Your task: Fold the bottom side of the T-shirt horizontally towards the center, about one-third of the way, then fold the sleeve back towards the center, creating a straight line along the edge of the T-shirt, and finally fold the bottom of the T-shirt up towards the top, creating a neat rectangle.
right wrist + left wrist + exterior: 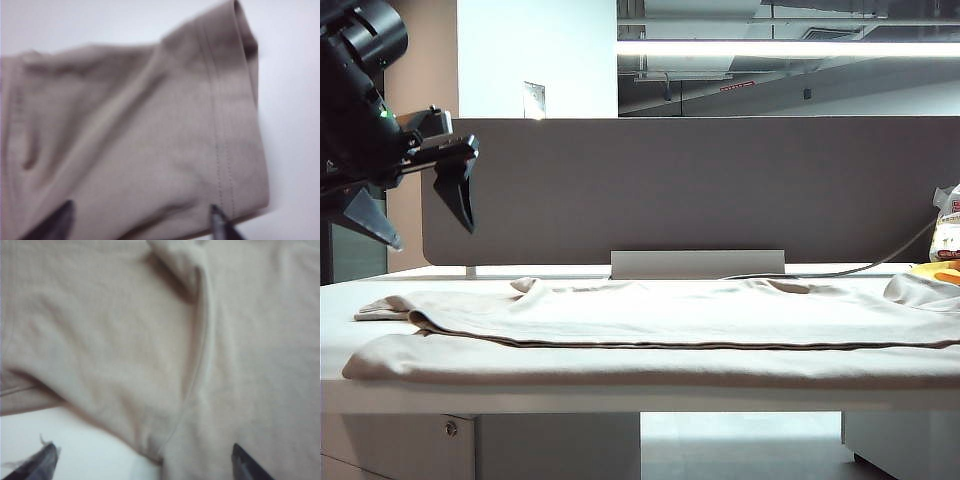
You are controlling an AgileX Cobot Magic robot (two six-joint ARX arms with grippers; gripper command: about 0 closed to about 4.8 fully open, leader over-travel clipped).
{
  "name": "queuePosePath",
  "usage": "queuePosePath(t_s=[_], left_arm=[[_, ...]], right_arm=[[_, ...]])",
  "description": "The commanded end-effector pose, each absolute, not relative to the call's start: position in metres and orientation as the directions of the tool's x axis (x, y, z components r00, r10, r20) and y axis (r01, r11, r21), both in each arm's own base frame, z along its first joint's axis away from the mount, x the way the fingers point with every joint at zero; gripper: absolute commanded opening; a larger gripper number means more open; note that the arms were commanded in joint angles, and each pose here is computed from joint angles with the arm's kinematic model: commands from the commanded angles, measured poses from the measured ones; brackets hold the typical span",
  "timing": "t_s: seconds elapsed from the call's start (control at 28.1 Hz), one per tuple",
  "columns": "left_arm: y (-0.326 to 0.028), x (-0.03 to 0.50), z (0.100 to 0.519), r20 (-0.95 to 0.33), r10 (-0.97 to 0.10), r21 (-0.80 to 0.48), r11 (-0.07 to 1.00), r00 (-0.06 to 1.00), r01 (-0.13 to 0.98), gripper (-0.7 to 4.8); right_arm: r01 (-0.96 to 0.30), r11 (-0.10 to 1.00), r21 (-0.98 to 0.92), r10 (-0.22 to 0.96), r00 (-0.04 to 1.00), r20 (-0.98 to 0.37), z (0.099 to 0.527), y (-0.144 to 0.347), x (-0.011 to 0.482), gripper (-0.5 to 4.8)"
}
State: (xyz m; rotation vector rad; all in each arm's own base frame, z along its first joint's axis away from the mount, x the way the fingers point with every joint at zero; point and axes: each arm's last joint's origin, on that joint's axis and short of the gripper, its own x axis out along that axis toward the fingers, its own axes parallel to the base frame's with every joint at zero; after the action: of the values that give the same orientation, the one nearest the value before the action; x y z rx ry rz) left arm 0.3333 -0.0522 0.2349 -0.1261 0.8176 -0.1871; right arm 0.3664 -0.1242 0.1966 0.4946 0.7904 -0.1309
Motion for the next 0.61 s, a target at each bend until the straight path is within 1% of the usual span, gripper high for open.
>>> queuePosePath(t_s=[0.04, 0.18, 0.21, 0.25, 0.29, 0.39, 0.61], left_arm=[[-0.052, 0.334, 0.231, -0.730, -0.205, -0.167, 0.978, 0.651, 0.121, 4.56], [-0.053, 0.337, 0.230, -0.717, -0.207, -0.168, 0.978, 0.666, 0.124, 4.56], [-0.053, 0.339, 0.230, -0.709, -0.206, -0.172, 0.978, 0.674, 0.118, 4.43], [-0.053, 0.341, 0.228, -0.705, -0.205, -0.171, 0.978, 0.679, 0.118, 4.26], [-0.053, 0.342, 0.228, -0.702, -0.204, -0.170, 0.978, 0.682, 0.117, 4.21], [-0.053, 0.351, 0.223, -0.706, -0.186, -0.164, 0.982, 0.683, 0.097, 4.21], [-0.049, 0.378, 0.210, -0.741, -0.163, -0.173, 0.984, 0.651, 0.050, 4.21]], right_arm=[[0.339, 0.864, 0.374, 0.051, 0.678, -0.733, 0.192, -0.138, 0.369, 3.83], [0.403, 0.848, 0.343, -0.027, 0.680, -0.733, 0.193, -0.158, 0.363, 3.82], [0.410, 0.844, 0.347, -0.032, 0.683, -0.729, 0.194, -0.163, 0.362, 3.82], [0.409, 0.844, 0.347, -0.034, 0.685, -0.727, 0.194, -0.164, 0.362, 3.82], [0.410, 0.844, 0.346, -0.037, 0.688, -0.724, 0.194, -0.165, 0.362, 3.82], [0.407, 0.844, 0.349, -0.043, 0.700, -0.713, 0.194, -0.167, 0.362, 3.82], [0.391, 0.846, 0.363, -0.024, 0.707, -0.707, 0.192, -0.167, 0.364, 3.82]])
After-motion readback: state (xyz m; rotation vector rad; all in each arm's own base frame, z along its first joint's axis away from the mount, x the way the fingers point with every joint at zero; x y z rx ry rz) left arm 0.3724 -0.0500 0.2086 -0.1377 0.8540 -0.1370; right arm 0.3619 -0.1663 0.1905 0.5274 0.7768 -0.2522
